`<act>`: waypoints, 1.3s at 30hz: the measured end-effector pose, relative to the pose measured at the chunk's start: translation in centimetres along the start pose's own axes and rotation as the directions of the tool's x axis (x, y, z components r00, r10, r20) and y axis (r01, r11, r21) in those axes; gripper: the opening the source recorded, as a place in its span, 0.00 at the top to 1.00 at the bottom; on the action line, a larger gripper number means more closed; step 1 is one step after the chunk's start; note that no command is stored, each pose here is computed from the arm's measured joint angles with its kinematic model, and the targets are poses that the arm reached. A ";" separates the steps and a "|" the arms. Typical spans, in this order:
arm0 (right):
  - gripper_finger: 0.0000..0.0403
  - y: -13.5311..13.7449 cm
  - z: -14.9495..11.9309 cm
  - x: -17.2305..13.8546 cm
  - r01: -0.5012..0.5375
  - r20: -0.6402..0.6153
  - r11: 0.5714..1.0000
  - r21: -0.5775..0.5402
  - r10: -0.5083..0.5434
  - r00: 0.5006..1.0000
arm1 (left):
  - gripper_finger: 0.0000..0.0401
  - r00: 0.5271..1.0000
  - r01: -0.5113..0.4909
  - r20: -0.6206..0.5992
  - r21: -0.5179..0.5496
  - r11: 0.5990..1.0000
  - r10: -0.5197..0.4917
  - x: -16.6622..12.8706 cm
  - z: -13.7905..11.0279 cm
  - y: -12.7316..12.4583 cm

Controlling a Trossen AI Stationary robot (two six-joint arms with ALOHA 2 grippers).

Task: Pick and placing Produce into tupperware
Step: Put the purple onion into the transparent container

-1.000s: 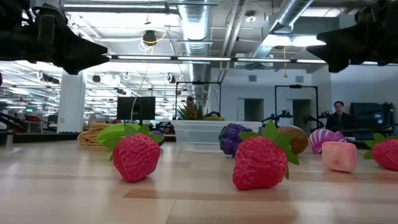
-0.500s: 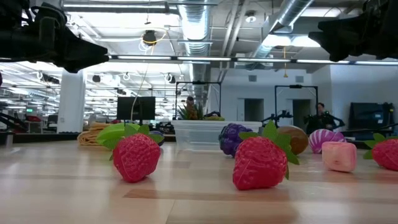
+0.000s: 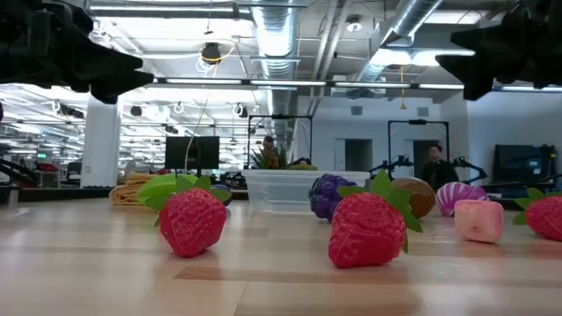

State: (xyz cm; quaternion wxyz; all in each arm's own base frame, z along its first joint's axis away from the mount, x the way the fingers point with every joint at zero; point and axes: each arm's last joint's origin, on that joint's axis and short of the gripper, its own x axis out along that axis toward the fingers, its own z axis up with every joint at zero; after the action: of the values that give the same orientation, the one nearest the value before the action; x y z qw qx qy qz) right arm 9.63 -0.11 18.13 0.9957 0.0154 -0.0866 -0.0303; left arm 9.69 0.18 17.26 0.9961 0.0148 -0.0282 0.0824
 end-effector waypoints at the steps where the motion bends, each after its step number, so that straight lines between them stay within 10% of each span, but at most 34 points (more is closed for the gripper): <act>1: 0.39 0.0 -0.2 0.0 -0.011 -0.023 1.000 0.013 0.012 1.000 | 0.36 1.000 0.025 -0.011 0.007 1.000 -0.025 0.1 -0.1 -0.1; 21: 0.39 1.8 -0.9 1.8 -0.089 -0.244 0.996 -0.021 0.081 0.966 | 0.36 0.966 0.140 -0.195 -0.158 0.977 -0.170 1.5 -1.8 -1.3; 32: 0.39 1.9 -0.9 3.7 0.069 -0.595 0.997 -0.034 -0.076 0.800 | 0.36 0.968 0.099 -0.213 -0.149 0.984 -0.130 1.6 -2.0 -1.3; 39: 0.39 1.9 0.0 4.2 0.158 -0.808 0.986 -0.053 -0.135 0.574 | 0.36 0.964 0.094 -0.232 -0.155 0.983 -0.128 1.6 -2.1 -1.3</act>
State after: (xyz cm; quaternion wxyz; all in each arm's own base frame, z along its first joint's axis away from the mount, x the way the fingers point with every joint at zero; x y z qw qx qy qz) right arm 13.87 1.57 18.88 0.9199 0.0471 0.3761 -0.1009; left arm 11.58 -0.77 15.19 0.9937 -0.0650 0.0882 0.0252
